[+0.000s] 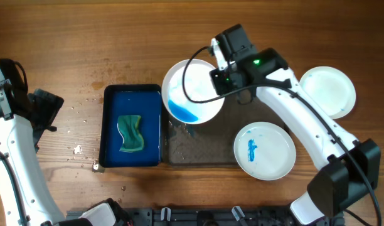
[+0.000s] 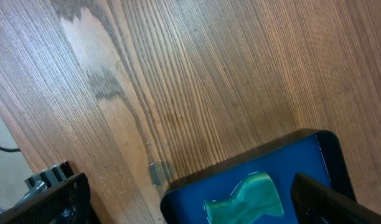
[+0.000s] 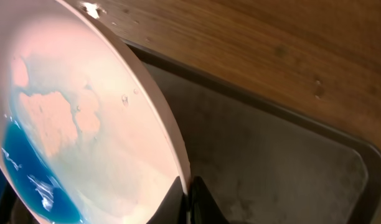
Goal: Clean dirty plates on tray and stack at the side
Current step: 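Lift the plate and tilt it upright over the blue tray with right gripper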
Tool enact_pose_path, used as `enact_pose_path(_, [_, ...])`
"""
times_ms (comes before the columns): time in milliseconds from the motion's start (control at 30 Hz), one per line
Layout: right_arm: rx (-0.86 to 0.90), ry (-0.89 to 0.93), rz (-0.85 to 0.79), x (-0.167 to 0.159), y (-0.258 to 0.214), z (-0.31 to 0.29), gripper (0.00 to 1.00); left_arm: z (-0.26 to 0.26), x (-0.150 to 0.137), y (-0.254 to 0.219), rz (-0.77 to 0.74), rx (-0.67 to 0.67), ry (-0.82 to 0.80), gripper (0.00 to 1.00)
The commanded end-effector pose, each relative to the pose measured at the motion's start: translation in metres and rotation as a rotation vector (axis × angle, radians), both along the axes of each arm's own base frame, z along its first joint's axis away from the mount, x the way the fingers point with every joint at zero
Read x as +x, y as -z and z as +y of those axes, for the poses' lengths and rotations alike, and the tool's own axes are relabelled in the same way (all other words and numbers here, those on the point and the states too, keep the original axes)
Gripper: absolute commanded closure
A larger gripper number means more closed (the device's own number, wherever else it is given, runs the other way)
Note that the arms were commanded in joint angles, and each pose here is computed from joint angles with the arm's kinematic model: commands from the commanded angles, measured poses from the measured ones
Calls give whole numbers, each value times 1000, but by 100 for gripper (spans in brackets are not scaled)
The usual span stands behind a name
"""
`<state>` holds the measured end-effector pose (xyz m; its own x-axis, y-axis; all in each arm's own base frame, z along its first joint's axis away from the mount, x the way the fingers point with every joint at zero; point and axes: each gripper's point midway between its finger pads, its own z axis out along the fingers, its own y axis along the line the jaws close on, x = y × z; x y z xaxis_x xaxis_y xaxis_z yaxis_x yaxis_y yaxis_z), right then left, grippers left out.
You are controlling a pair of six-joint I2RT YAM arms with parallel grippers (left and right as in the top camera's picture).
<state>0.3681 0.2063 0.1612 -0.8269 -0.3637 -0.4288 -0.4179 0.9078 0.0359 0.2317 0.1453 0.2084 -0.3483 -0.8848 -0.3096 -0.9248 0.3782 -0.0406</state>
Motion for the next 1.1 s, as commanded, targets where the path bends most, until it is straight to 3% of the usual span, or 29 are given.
enact_pose_path(0, [56, -40, -132, 11, -50, 29, 96, 0, 1, 0, -10, -12, -16, 0])
enact_pose_path(133, [91, -70, -166, 21, -65, 61, 96, 0, 0, 1, -6, -14, -16, 0])
enact_pose_path(467, [-6, -154, -202, 28, -39, 129, 96, 0, -1, 1, -3, -15, -16, 0])
enact_pose_path(667, [-125, -153, -351, 25, -52, 143, 96, 0, -1, 1, -3, -15, -17, 0])
enact_pose_path(933, [-411, -206, -654, 8, -93, 162, 96, 0, -1, 1, -4, -15, -17, 0])
enact_pose_path(1067, [-531, -303, -778, -1, -115, 180, 95, 0, -1, 1, -3, -14, -16, 0])
